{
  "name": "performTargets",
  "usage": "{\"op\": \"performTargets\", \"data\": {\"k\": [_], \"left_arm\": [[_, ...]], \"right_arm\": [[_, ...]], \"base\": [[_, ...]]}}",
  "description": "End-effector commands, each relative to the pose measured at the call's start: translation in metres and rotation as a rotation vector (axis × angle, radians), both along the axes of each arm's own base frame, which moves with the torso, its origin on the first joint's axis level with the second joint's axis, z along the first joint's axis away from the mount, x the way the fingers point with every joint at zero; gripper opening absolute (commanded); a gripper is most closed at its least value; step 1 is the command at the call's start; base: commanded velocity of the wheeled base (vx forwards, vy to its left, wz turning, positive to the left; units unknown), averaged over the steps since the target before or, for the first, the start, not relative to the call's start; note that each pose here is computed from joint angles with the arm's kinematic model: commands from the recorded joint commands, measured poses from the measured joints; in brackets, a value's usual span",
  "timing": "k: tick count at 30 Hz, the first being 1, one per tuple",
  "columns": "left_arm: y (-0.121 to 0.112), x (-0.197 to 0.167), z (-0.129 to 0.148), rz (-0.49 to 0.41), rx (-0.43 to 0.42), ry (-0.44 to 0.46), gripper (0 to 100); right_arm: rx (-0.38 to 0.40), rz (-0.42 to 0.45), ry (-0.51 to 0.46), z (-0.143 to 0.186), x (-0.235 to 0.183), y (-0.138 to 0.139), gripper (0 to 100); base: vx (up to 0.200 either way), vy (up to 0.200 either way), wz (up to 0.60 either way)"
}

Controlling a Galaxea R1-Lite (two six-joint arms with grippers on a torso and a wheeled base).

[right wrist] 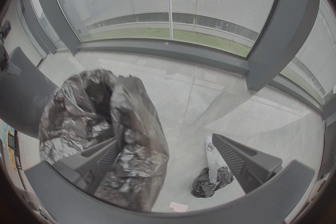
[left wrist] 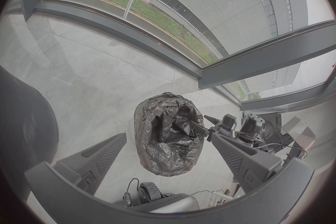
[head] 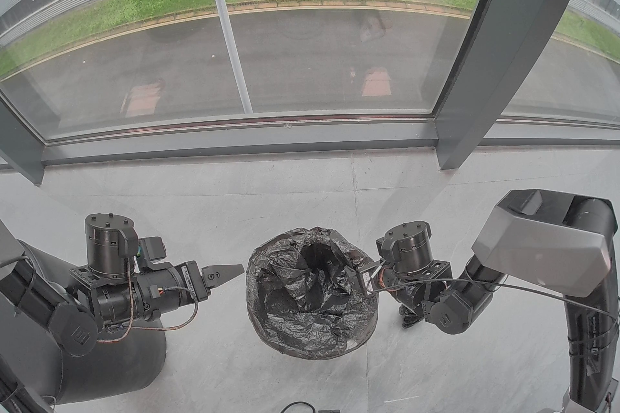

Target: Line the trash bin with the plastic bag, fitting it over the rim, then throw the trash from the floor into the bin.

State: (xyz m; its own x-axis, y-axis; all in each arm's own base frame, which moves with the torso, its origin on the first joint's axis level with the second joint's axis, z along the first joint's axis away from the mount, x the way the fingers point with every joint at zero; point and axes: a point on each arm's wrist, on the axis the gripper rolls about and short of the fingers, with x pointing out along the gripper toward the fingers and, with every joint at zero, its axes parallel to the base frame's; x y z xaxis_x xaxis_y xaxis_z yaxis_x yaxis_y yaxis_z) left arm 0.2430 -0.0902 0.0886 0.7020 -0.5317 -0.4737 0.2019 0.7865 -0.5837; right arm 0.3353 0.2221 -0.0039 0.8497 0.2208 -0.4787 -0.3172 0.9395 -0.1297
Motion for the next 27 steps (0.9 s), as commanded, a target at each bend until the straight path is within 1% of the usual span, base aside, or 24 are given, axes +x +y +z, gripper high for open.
{"op": "performTargets", "data": {"k": [1, 4, 6, 7, 8, 9, 10, 12, 14, 15, 16, 18, 21, 24, 27], "left_arm": [[0.004, -0.012, 0.016, 0.0, -0.017, -0.056, 100], [0.006, -0.021, 0.028, 0.009, -0.026, -0.105, 100], [0.01, -0.028, 0.036, 0.041, -0.02, -0.14, 100], [0.01, -0.029, 0.036, 0.045, -0.02, -0.143, 100], [0.015, -0.035, 0.041, 0.102, 0.003, -0.17, 100], [0.018, -0.039, 0.042, 0.134, 0.021, -0.186, 100], [0.022, -0.047, 0.043, 0.173, 0.051, -0.204, 100], [0.028, -0.063, 0.043, 0.203, 0.095, -0.234, 100], [0.036, -0.084, 0.041, 0.206, 0.139, -0.266, 100], [0.037, -0.088, 0.041, 0.203, 0.144, -0.275, 100], [0.042, -0.105, 0.042, 0.193, 0.151, -0.316, 100], [0.048, -0.122, 0.044, 0.191, 0.145, -0.354, 100], [0.055, -0.142, 0.044, 0.191, 0.144, -0.349, 100], [0.062, -0.161, 0.041, 0.196, 0.138, -0.311, 100], [0.067, -0.178, 0.042, 0.191, 0.122, -0.315, 100]], "right_arm": [[0.079, 0.056, -0.066, 0.056, -0.037, 0.005, 100], [0.097, 0.067, -0.09, 0.078, -0.053, -0.004, 100], [0.102, 0.065, -0.098, 0.087, -0.061, -0.011, 100], [0.101, 0.063, -0.097, 0.087, -0.061, -0.012, 100], [0.103, 0.033, -0.1, 0.09, -0.062, -0.024, 100], [0.101, 0.004, -0.094, 0.089, -0.059, -0.035, 100], [0.1, -0.044, -0.079, 0.086, -0.054, -0.052, 100], [0.129, -0.064, -0.058, 0.083, -0.049, -0.072, 100], [0.181, -0.035, -0.046, 0.08, -0.043, -0.092, 100], [0.193, -0.027, -0.045, 0.08, -0.041, -0.096, 100], [0.227, -0.006, -0.034, 0.078, -0.033, -0.111, 100], [0.258, 0.006, -0.024, 0.075, -0.021, -0.122, 100], [0.279, -0.024, 0.002, 0.063, 0.007, -0.126, 100], [0.278, -0.044, 0.049, 0.05, 0.034, -0.122, 100], [0.27, -0.056, 0.093, 0.042, 0.061, -0.116, 100]], "base": [[0.0, 0.0, 0.0], [0.0, 0.0, 0.0], [0.0, 0.0, 0.0], [0.0, 0.0, 0.0], [0.0, 0.0, 0.0], [0.0, 0.0, 0.0], [0.0, 0.0, 0.0], [0.0, 0.0, 0.0], [0.0, 0.0, 0.0], [0.0, 0.0, 0.0], [0.0, 0.0, 0.0], [0.0, 0.0, 0.0], [0.0, 0.0, 0.0], [0.0, 0.0, 0.0], [0.0, 0.0, 0.0]]}}
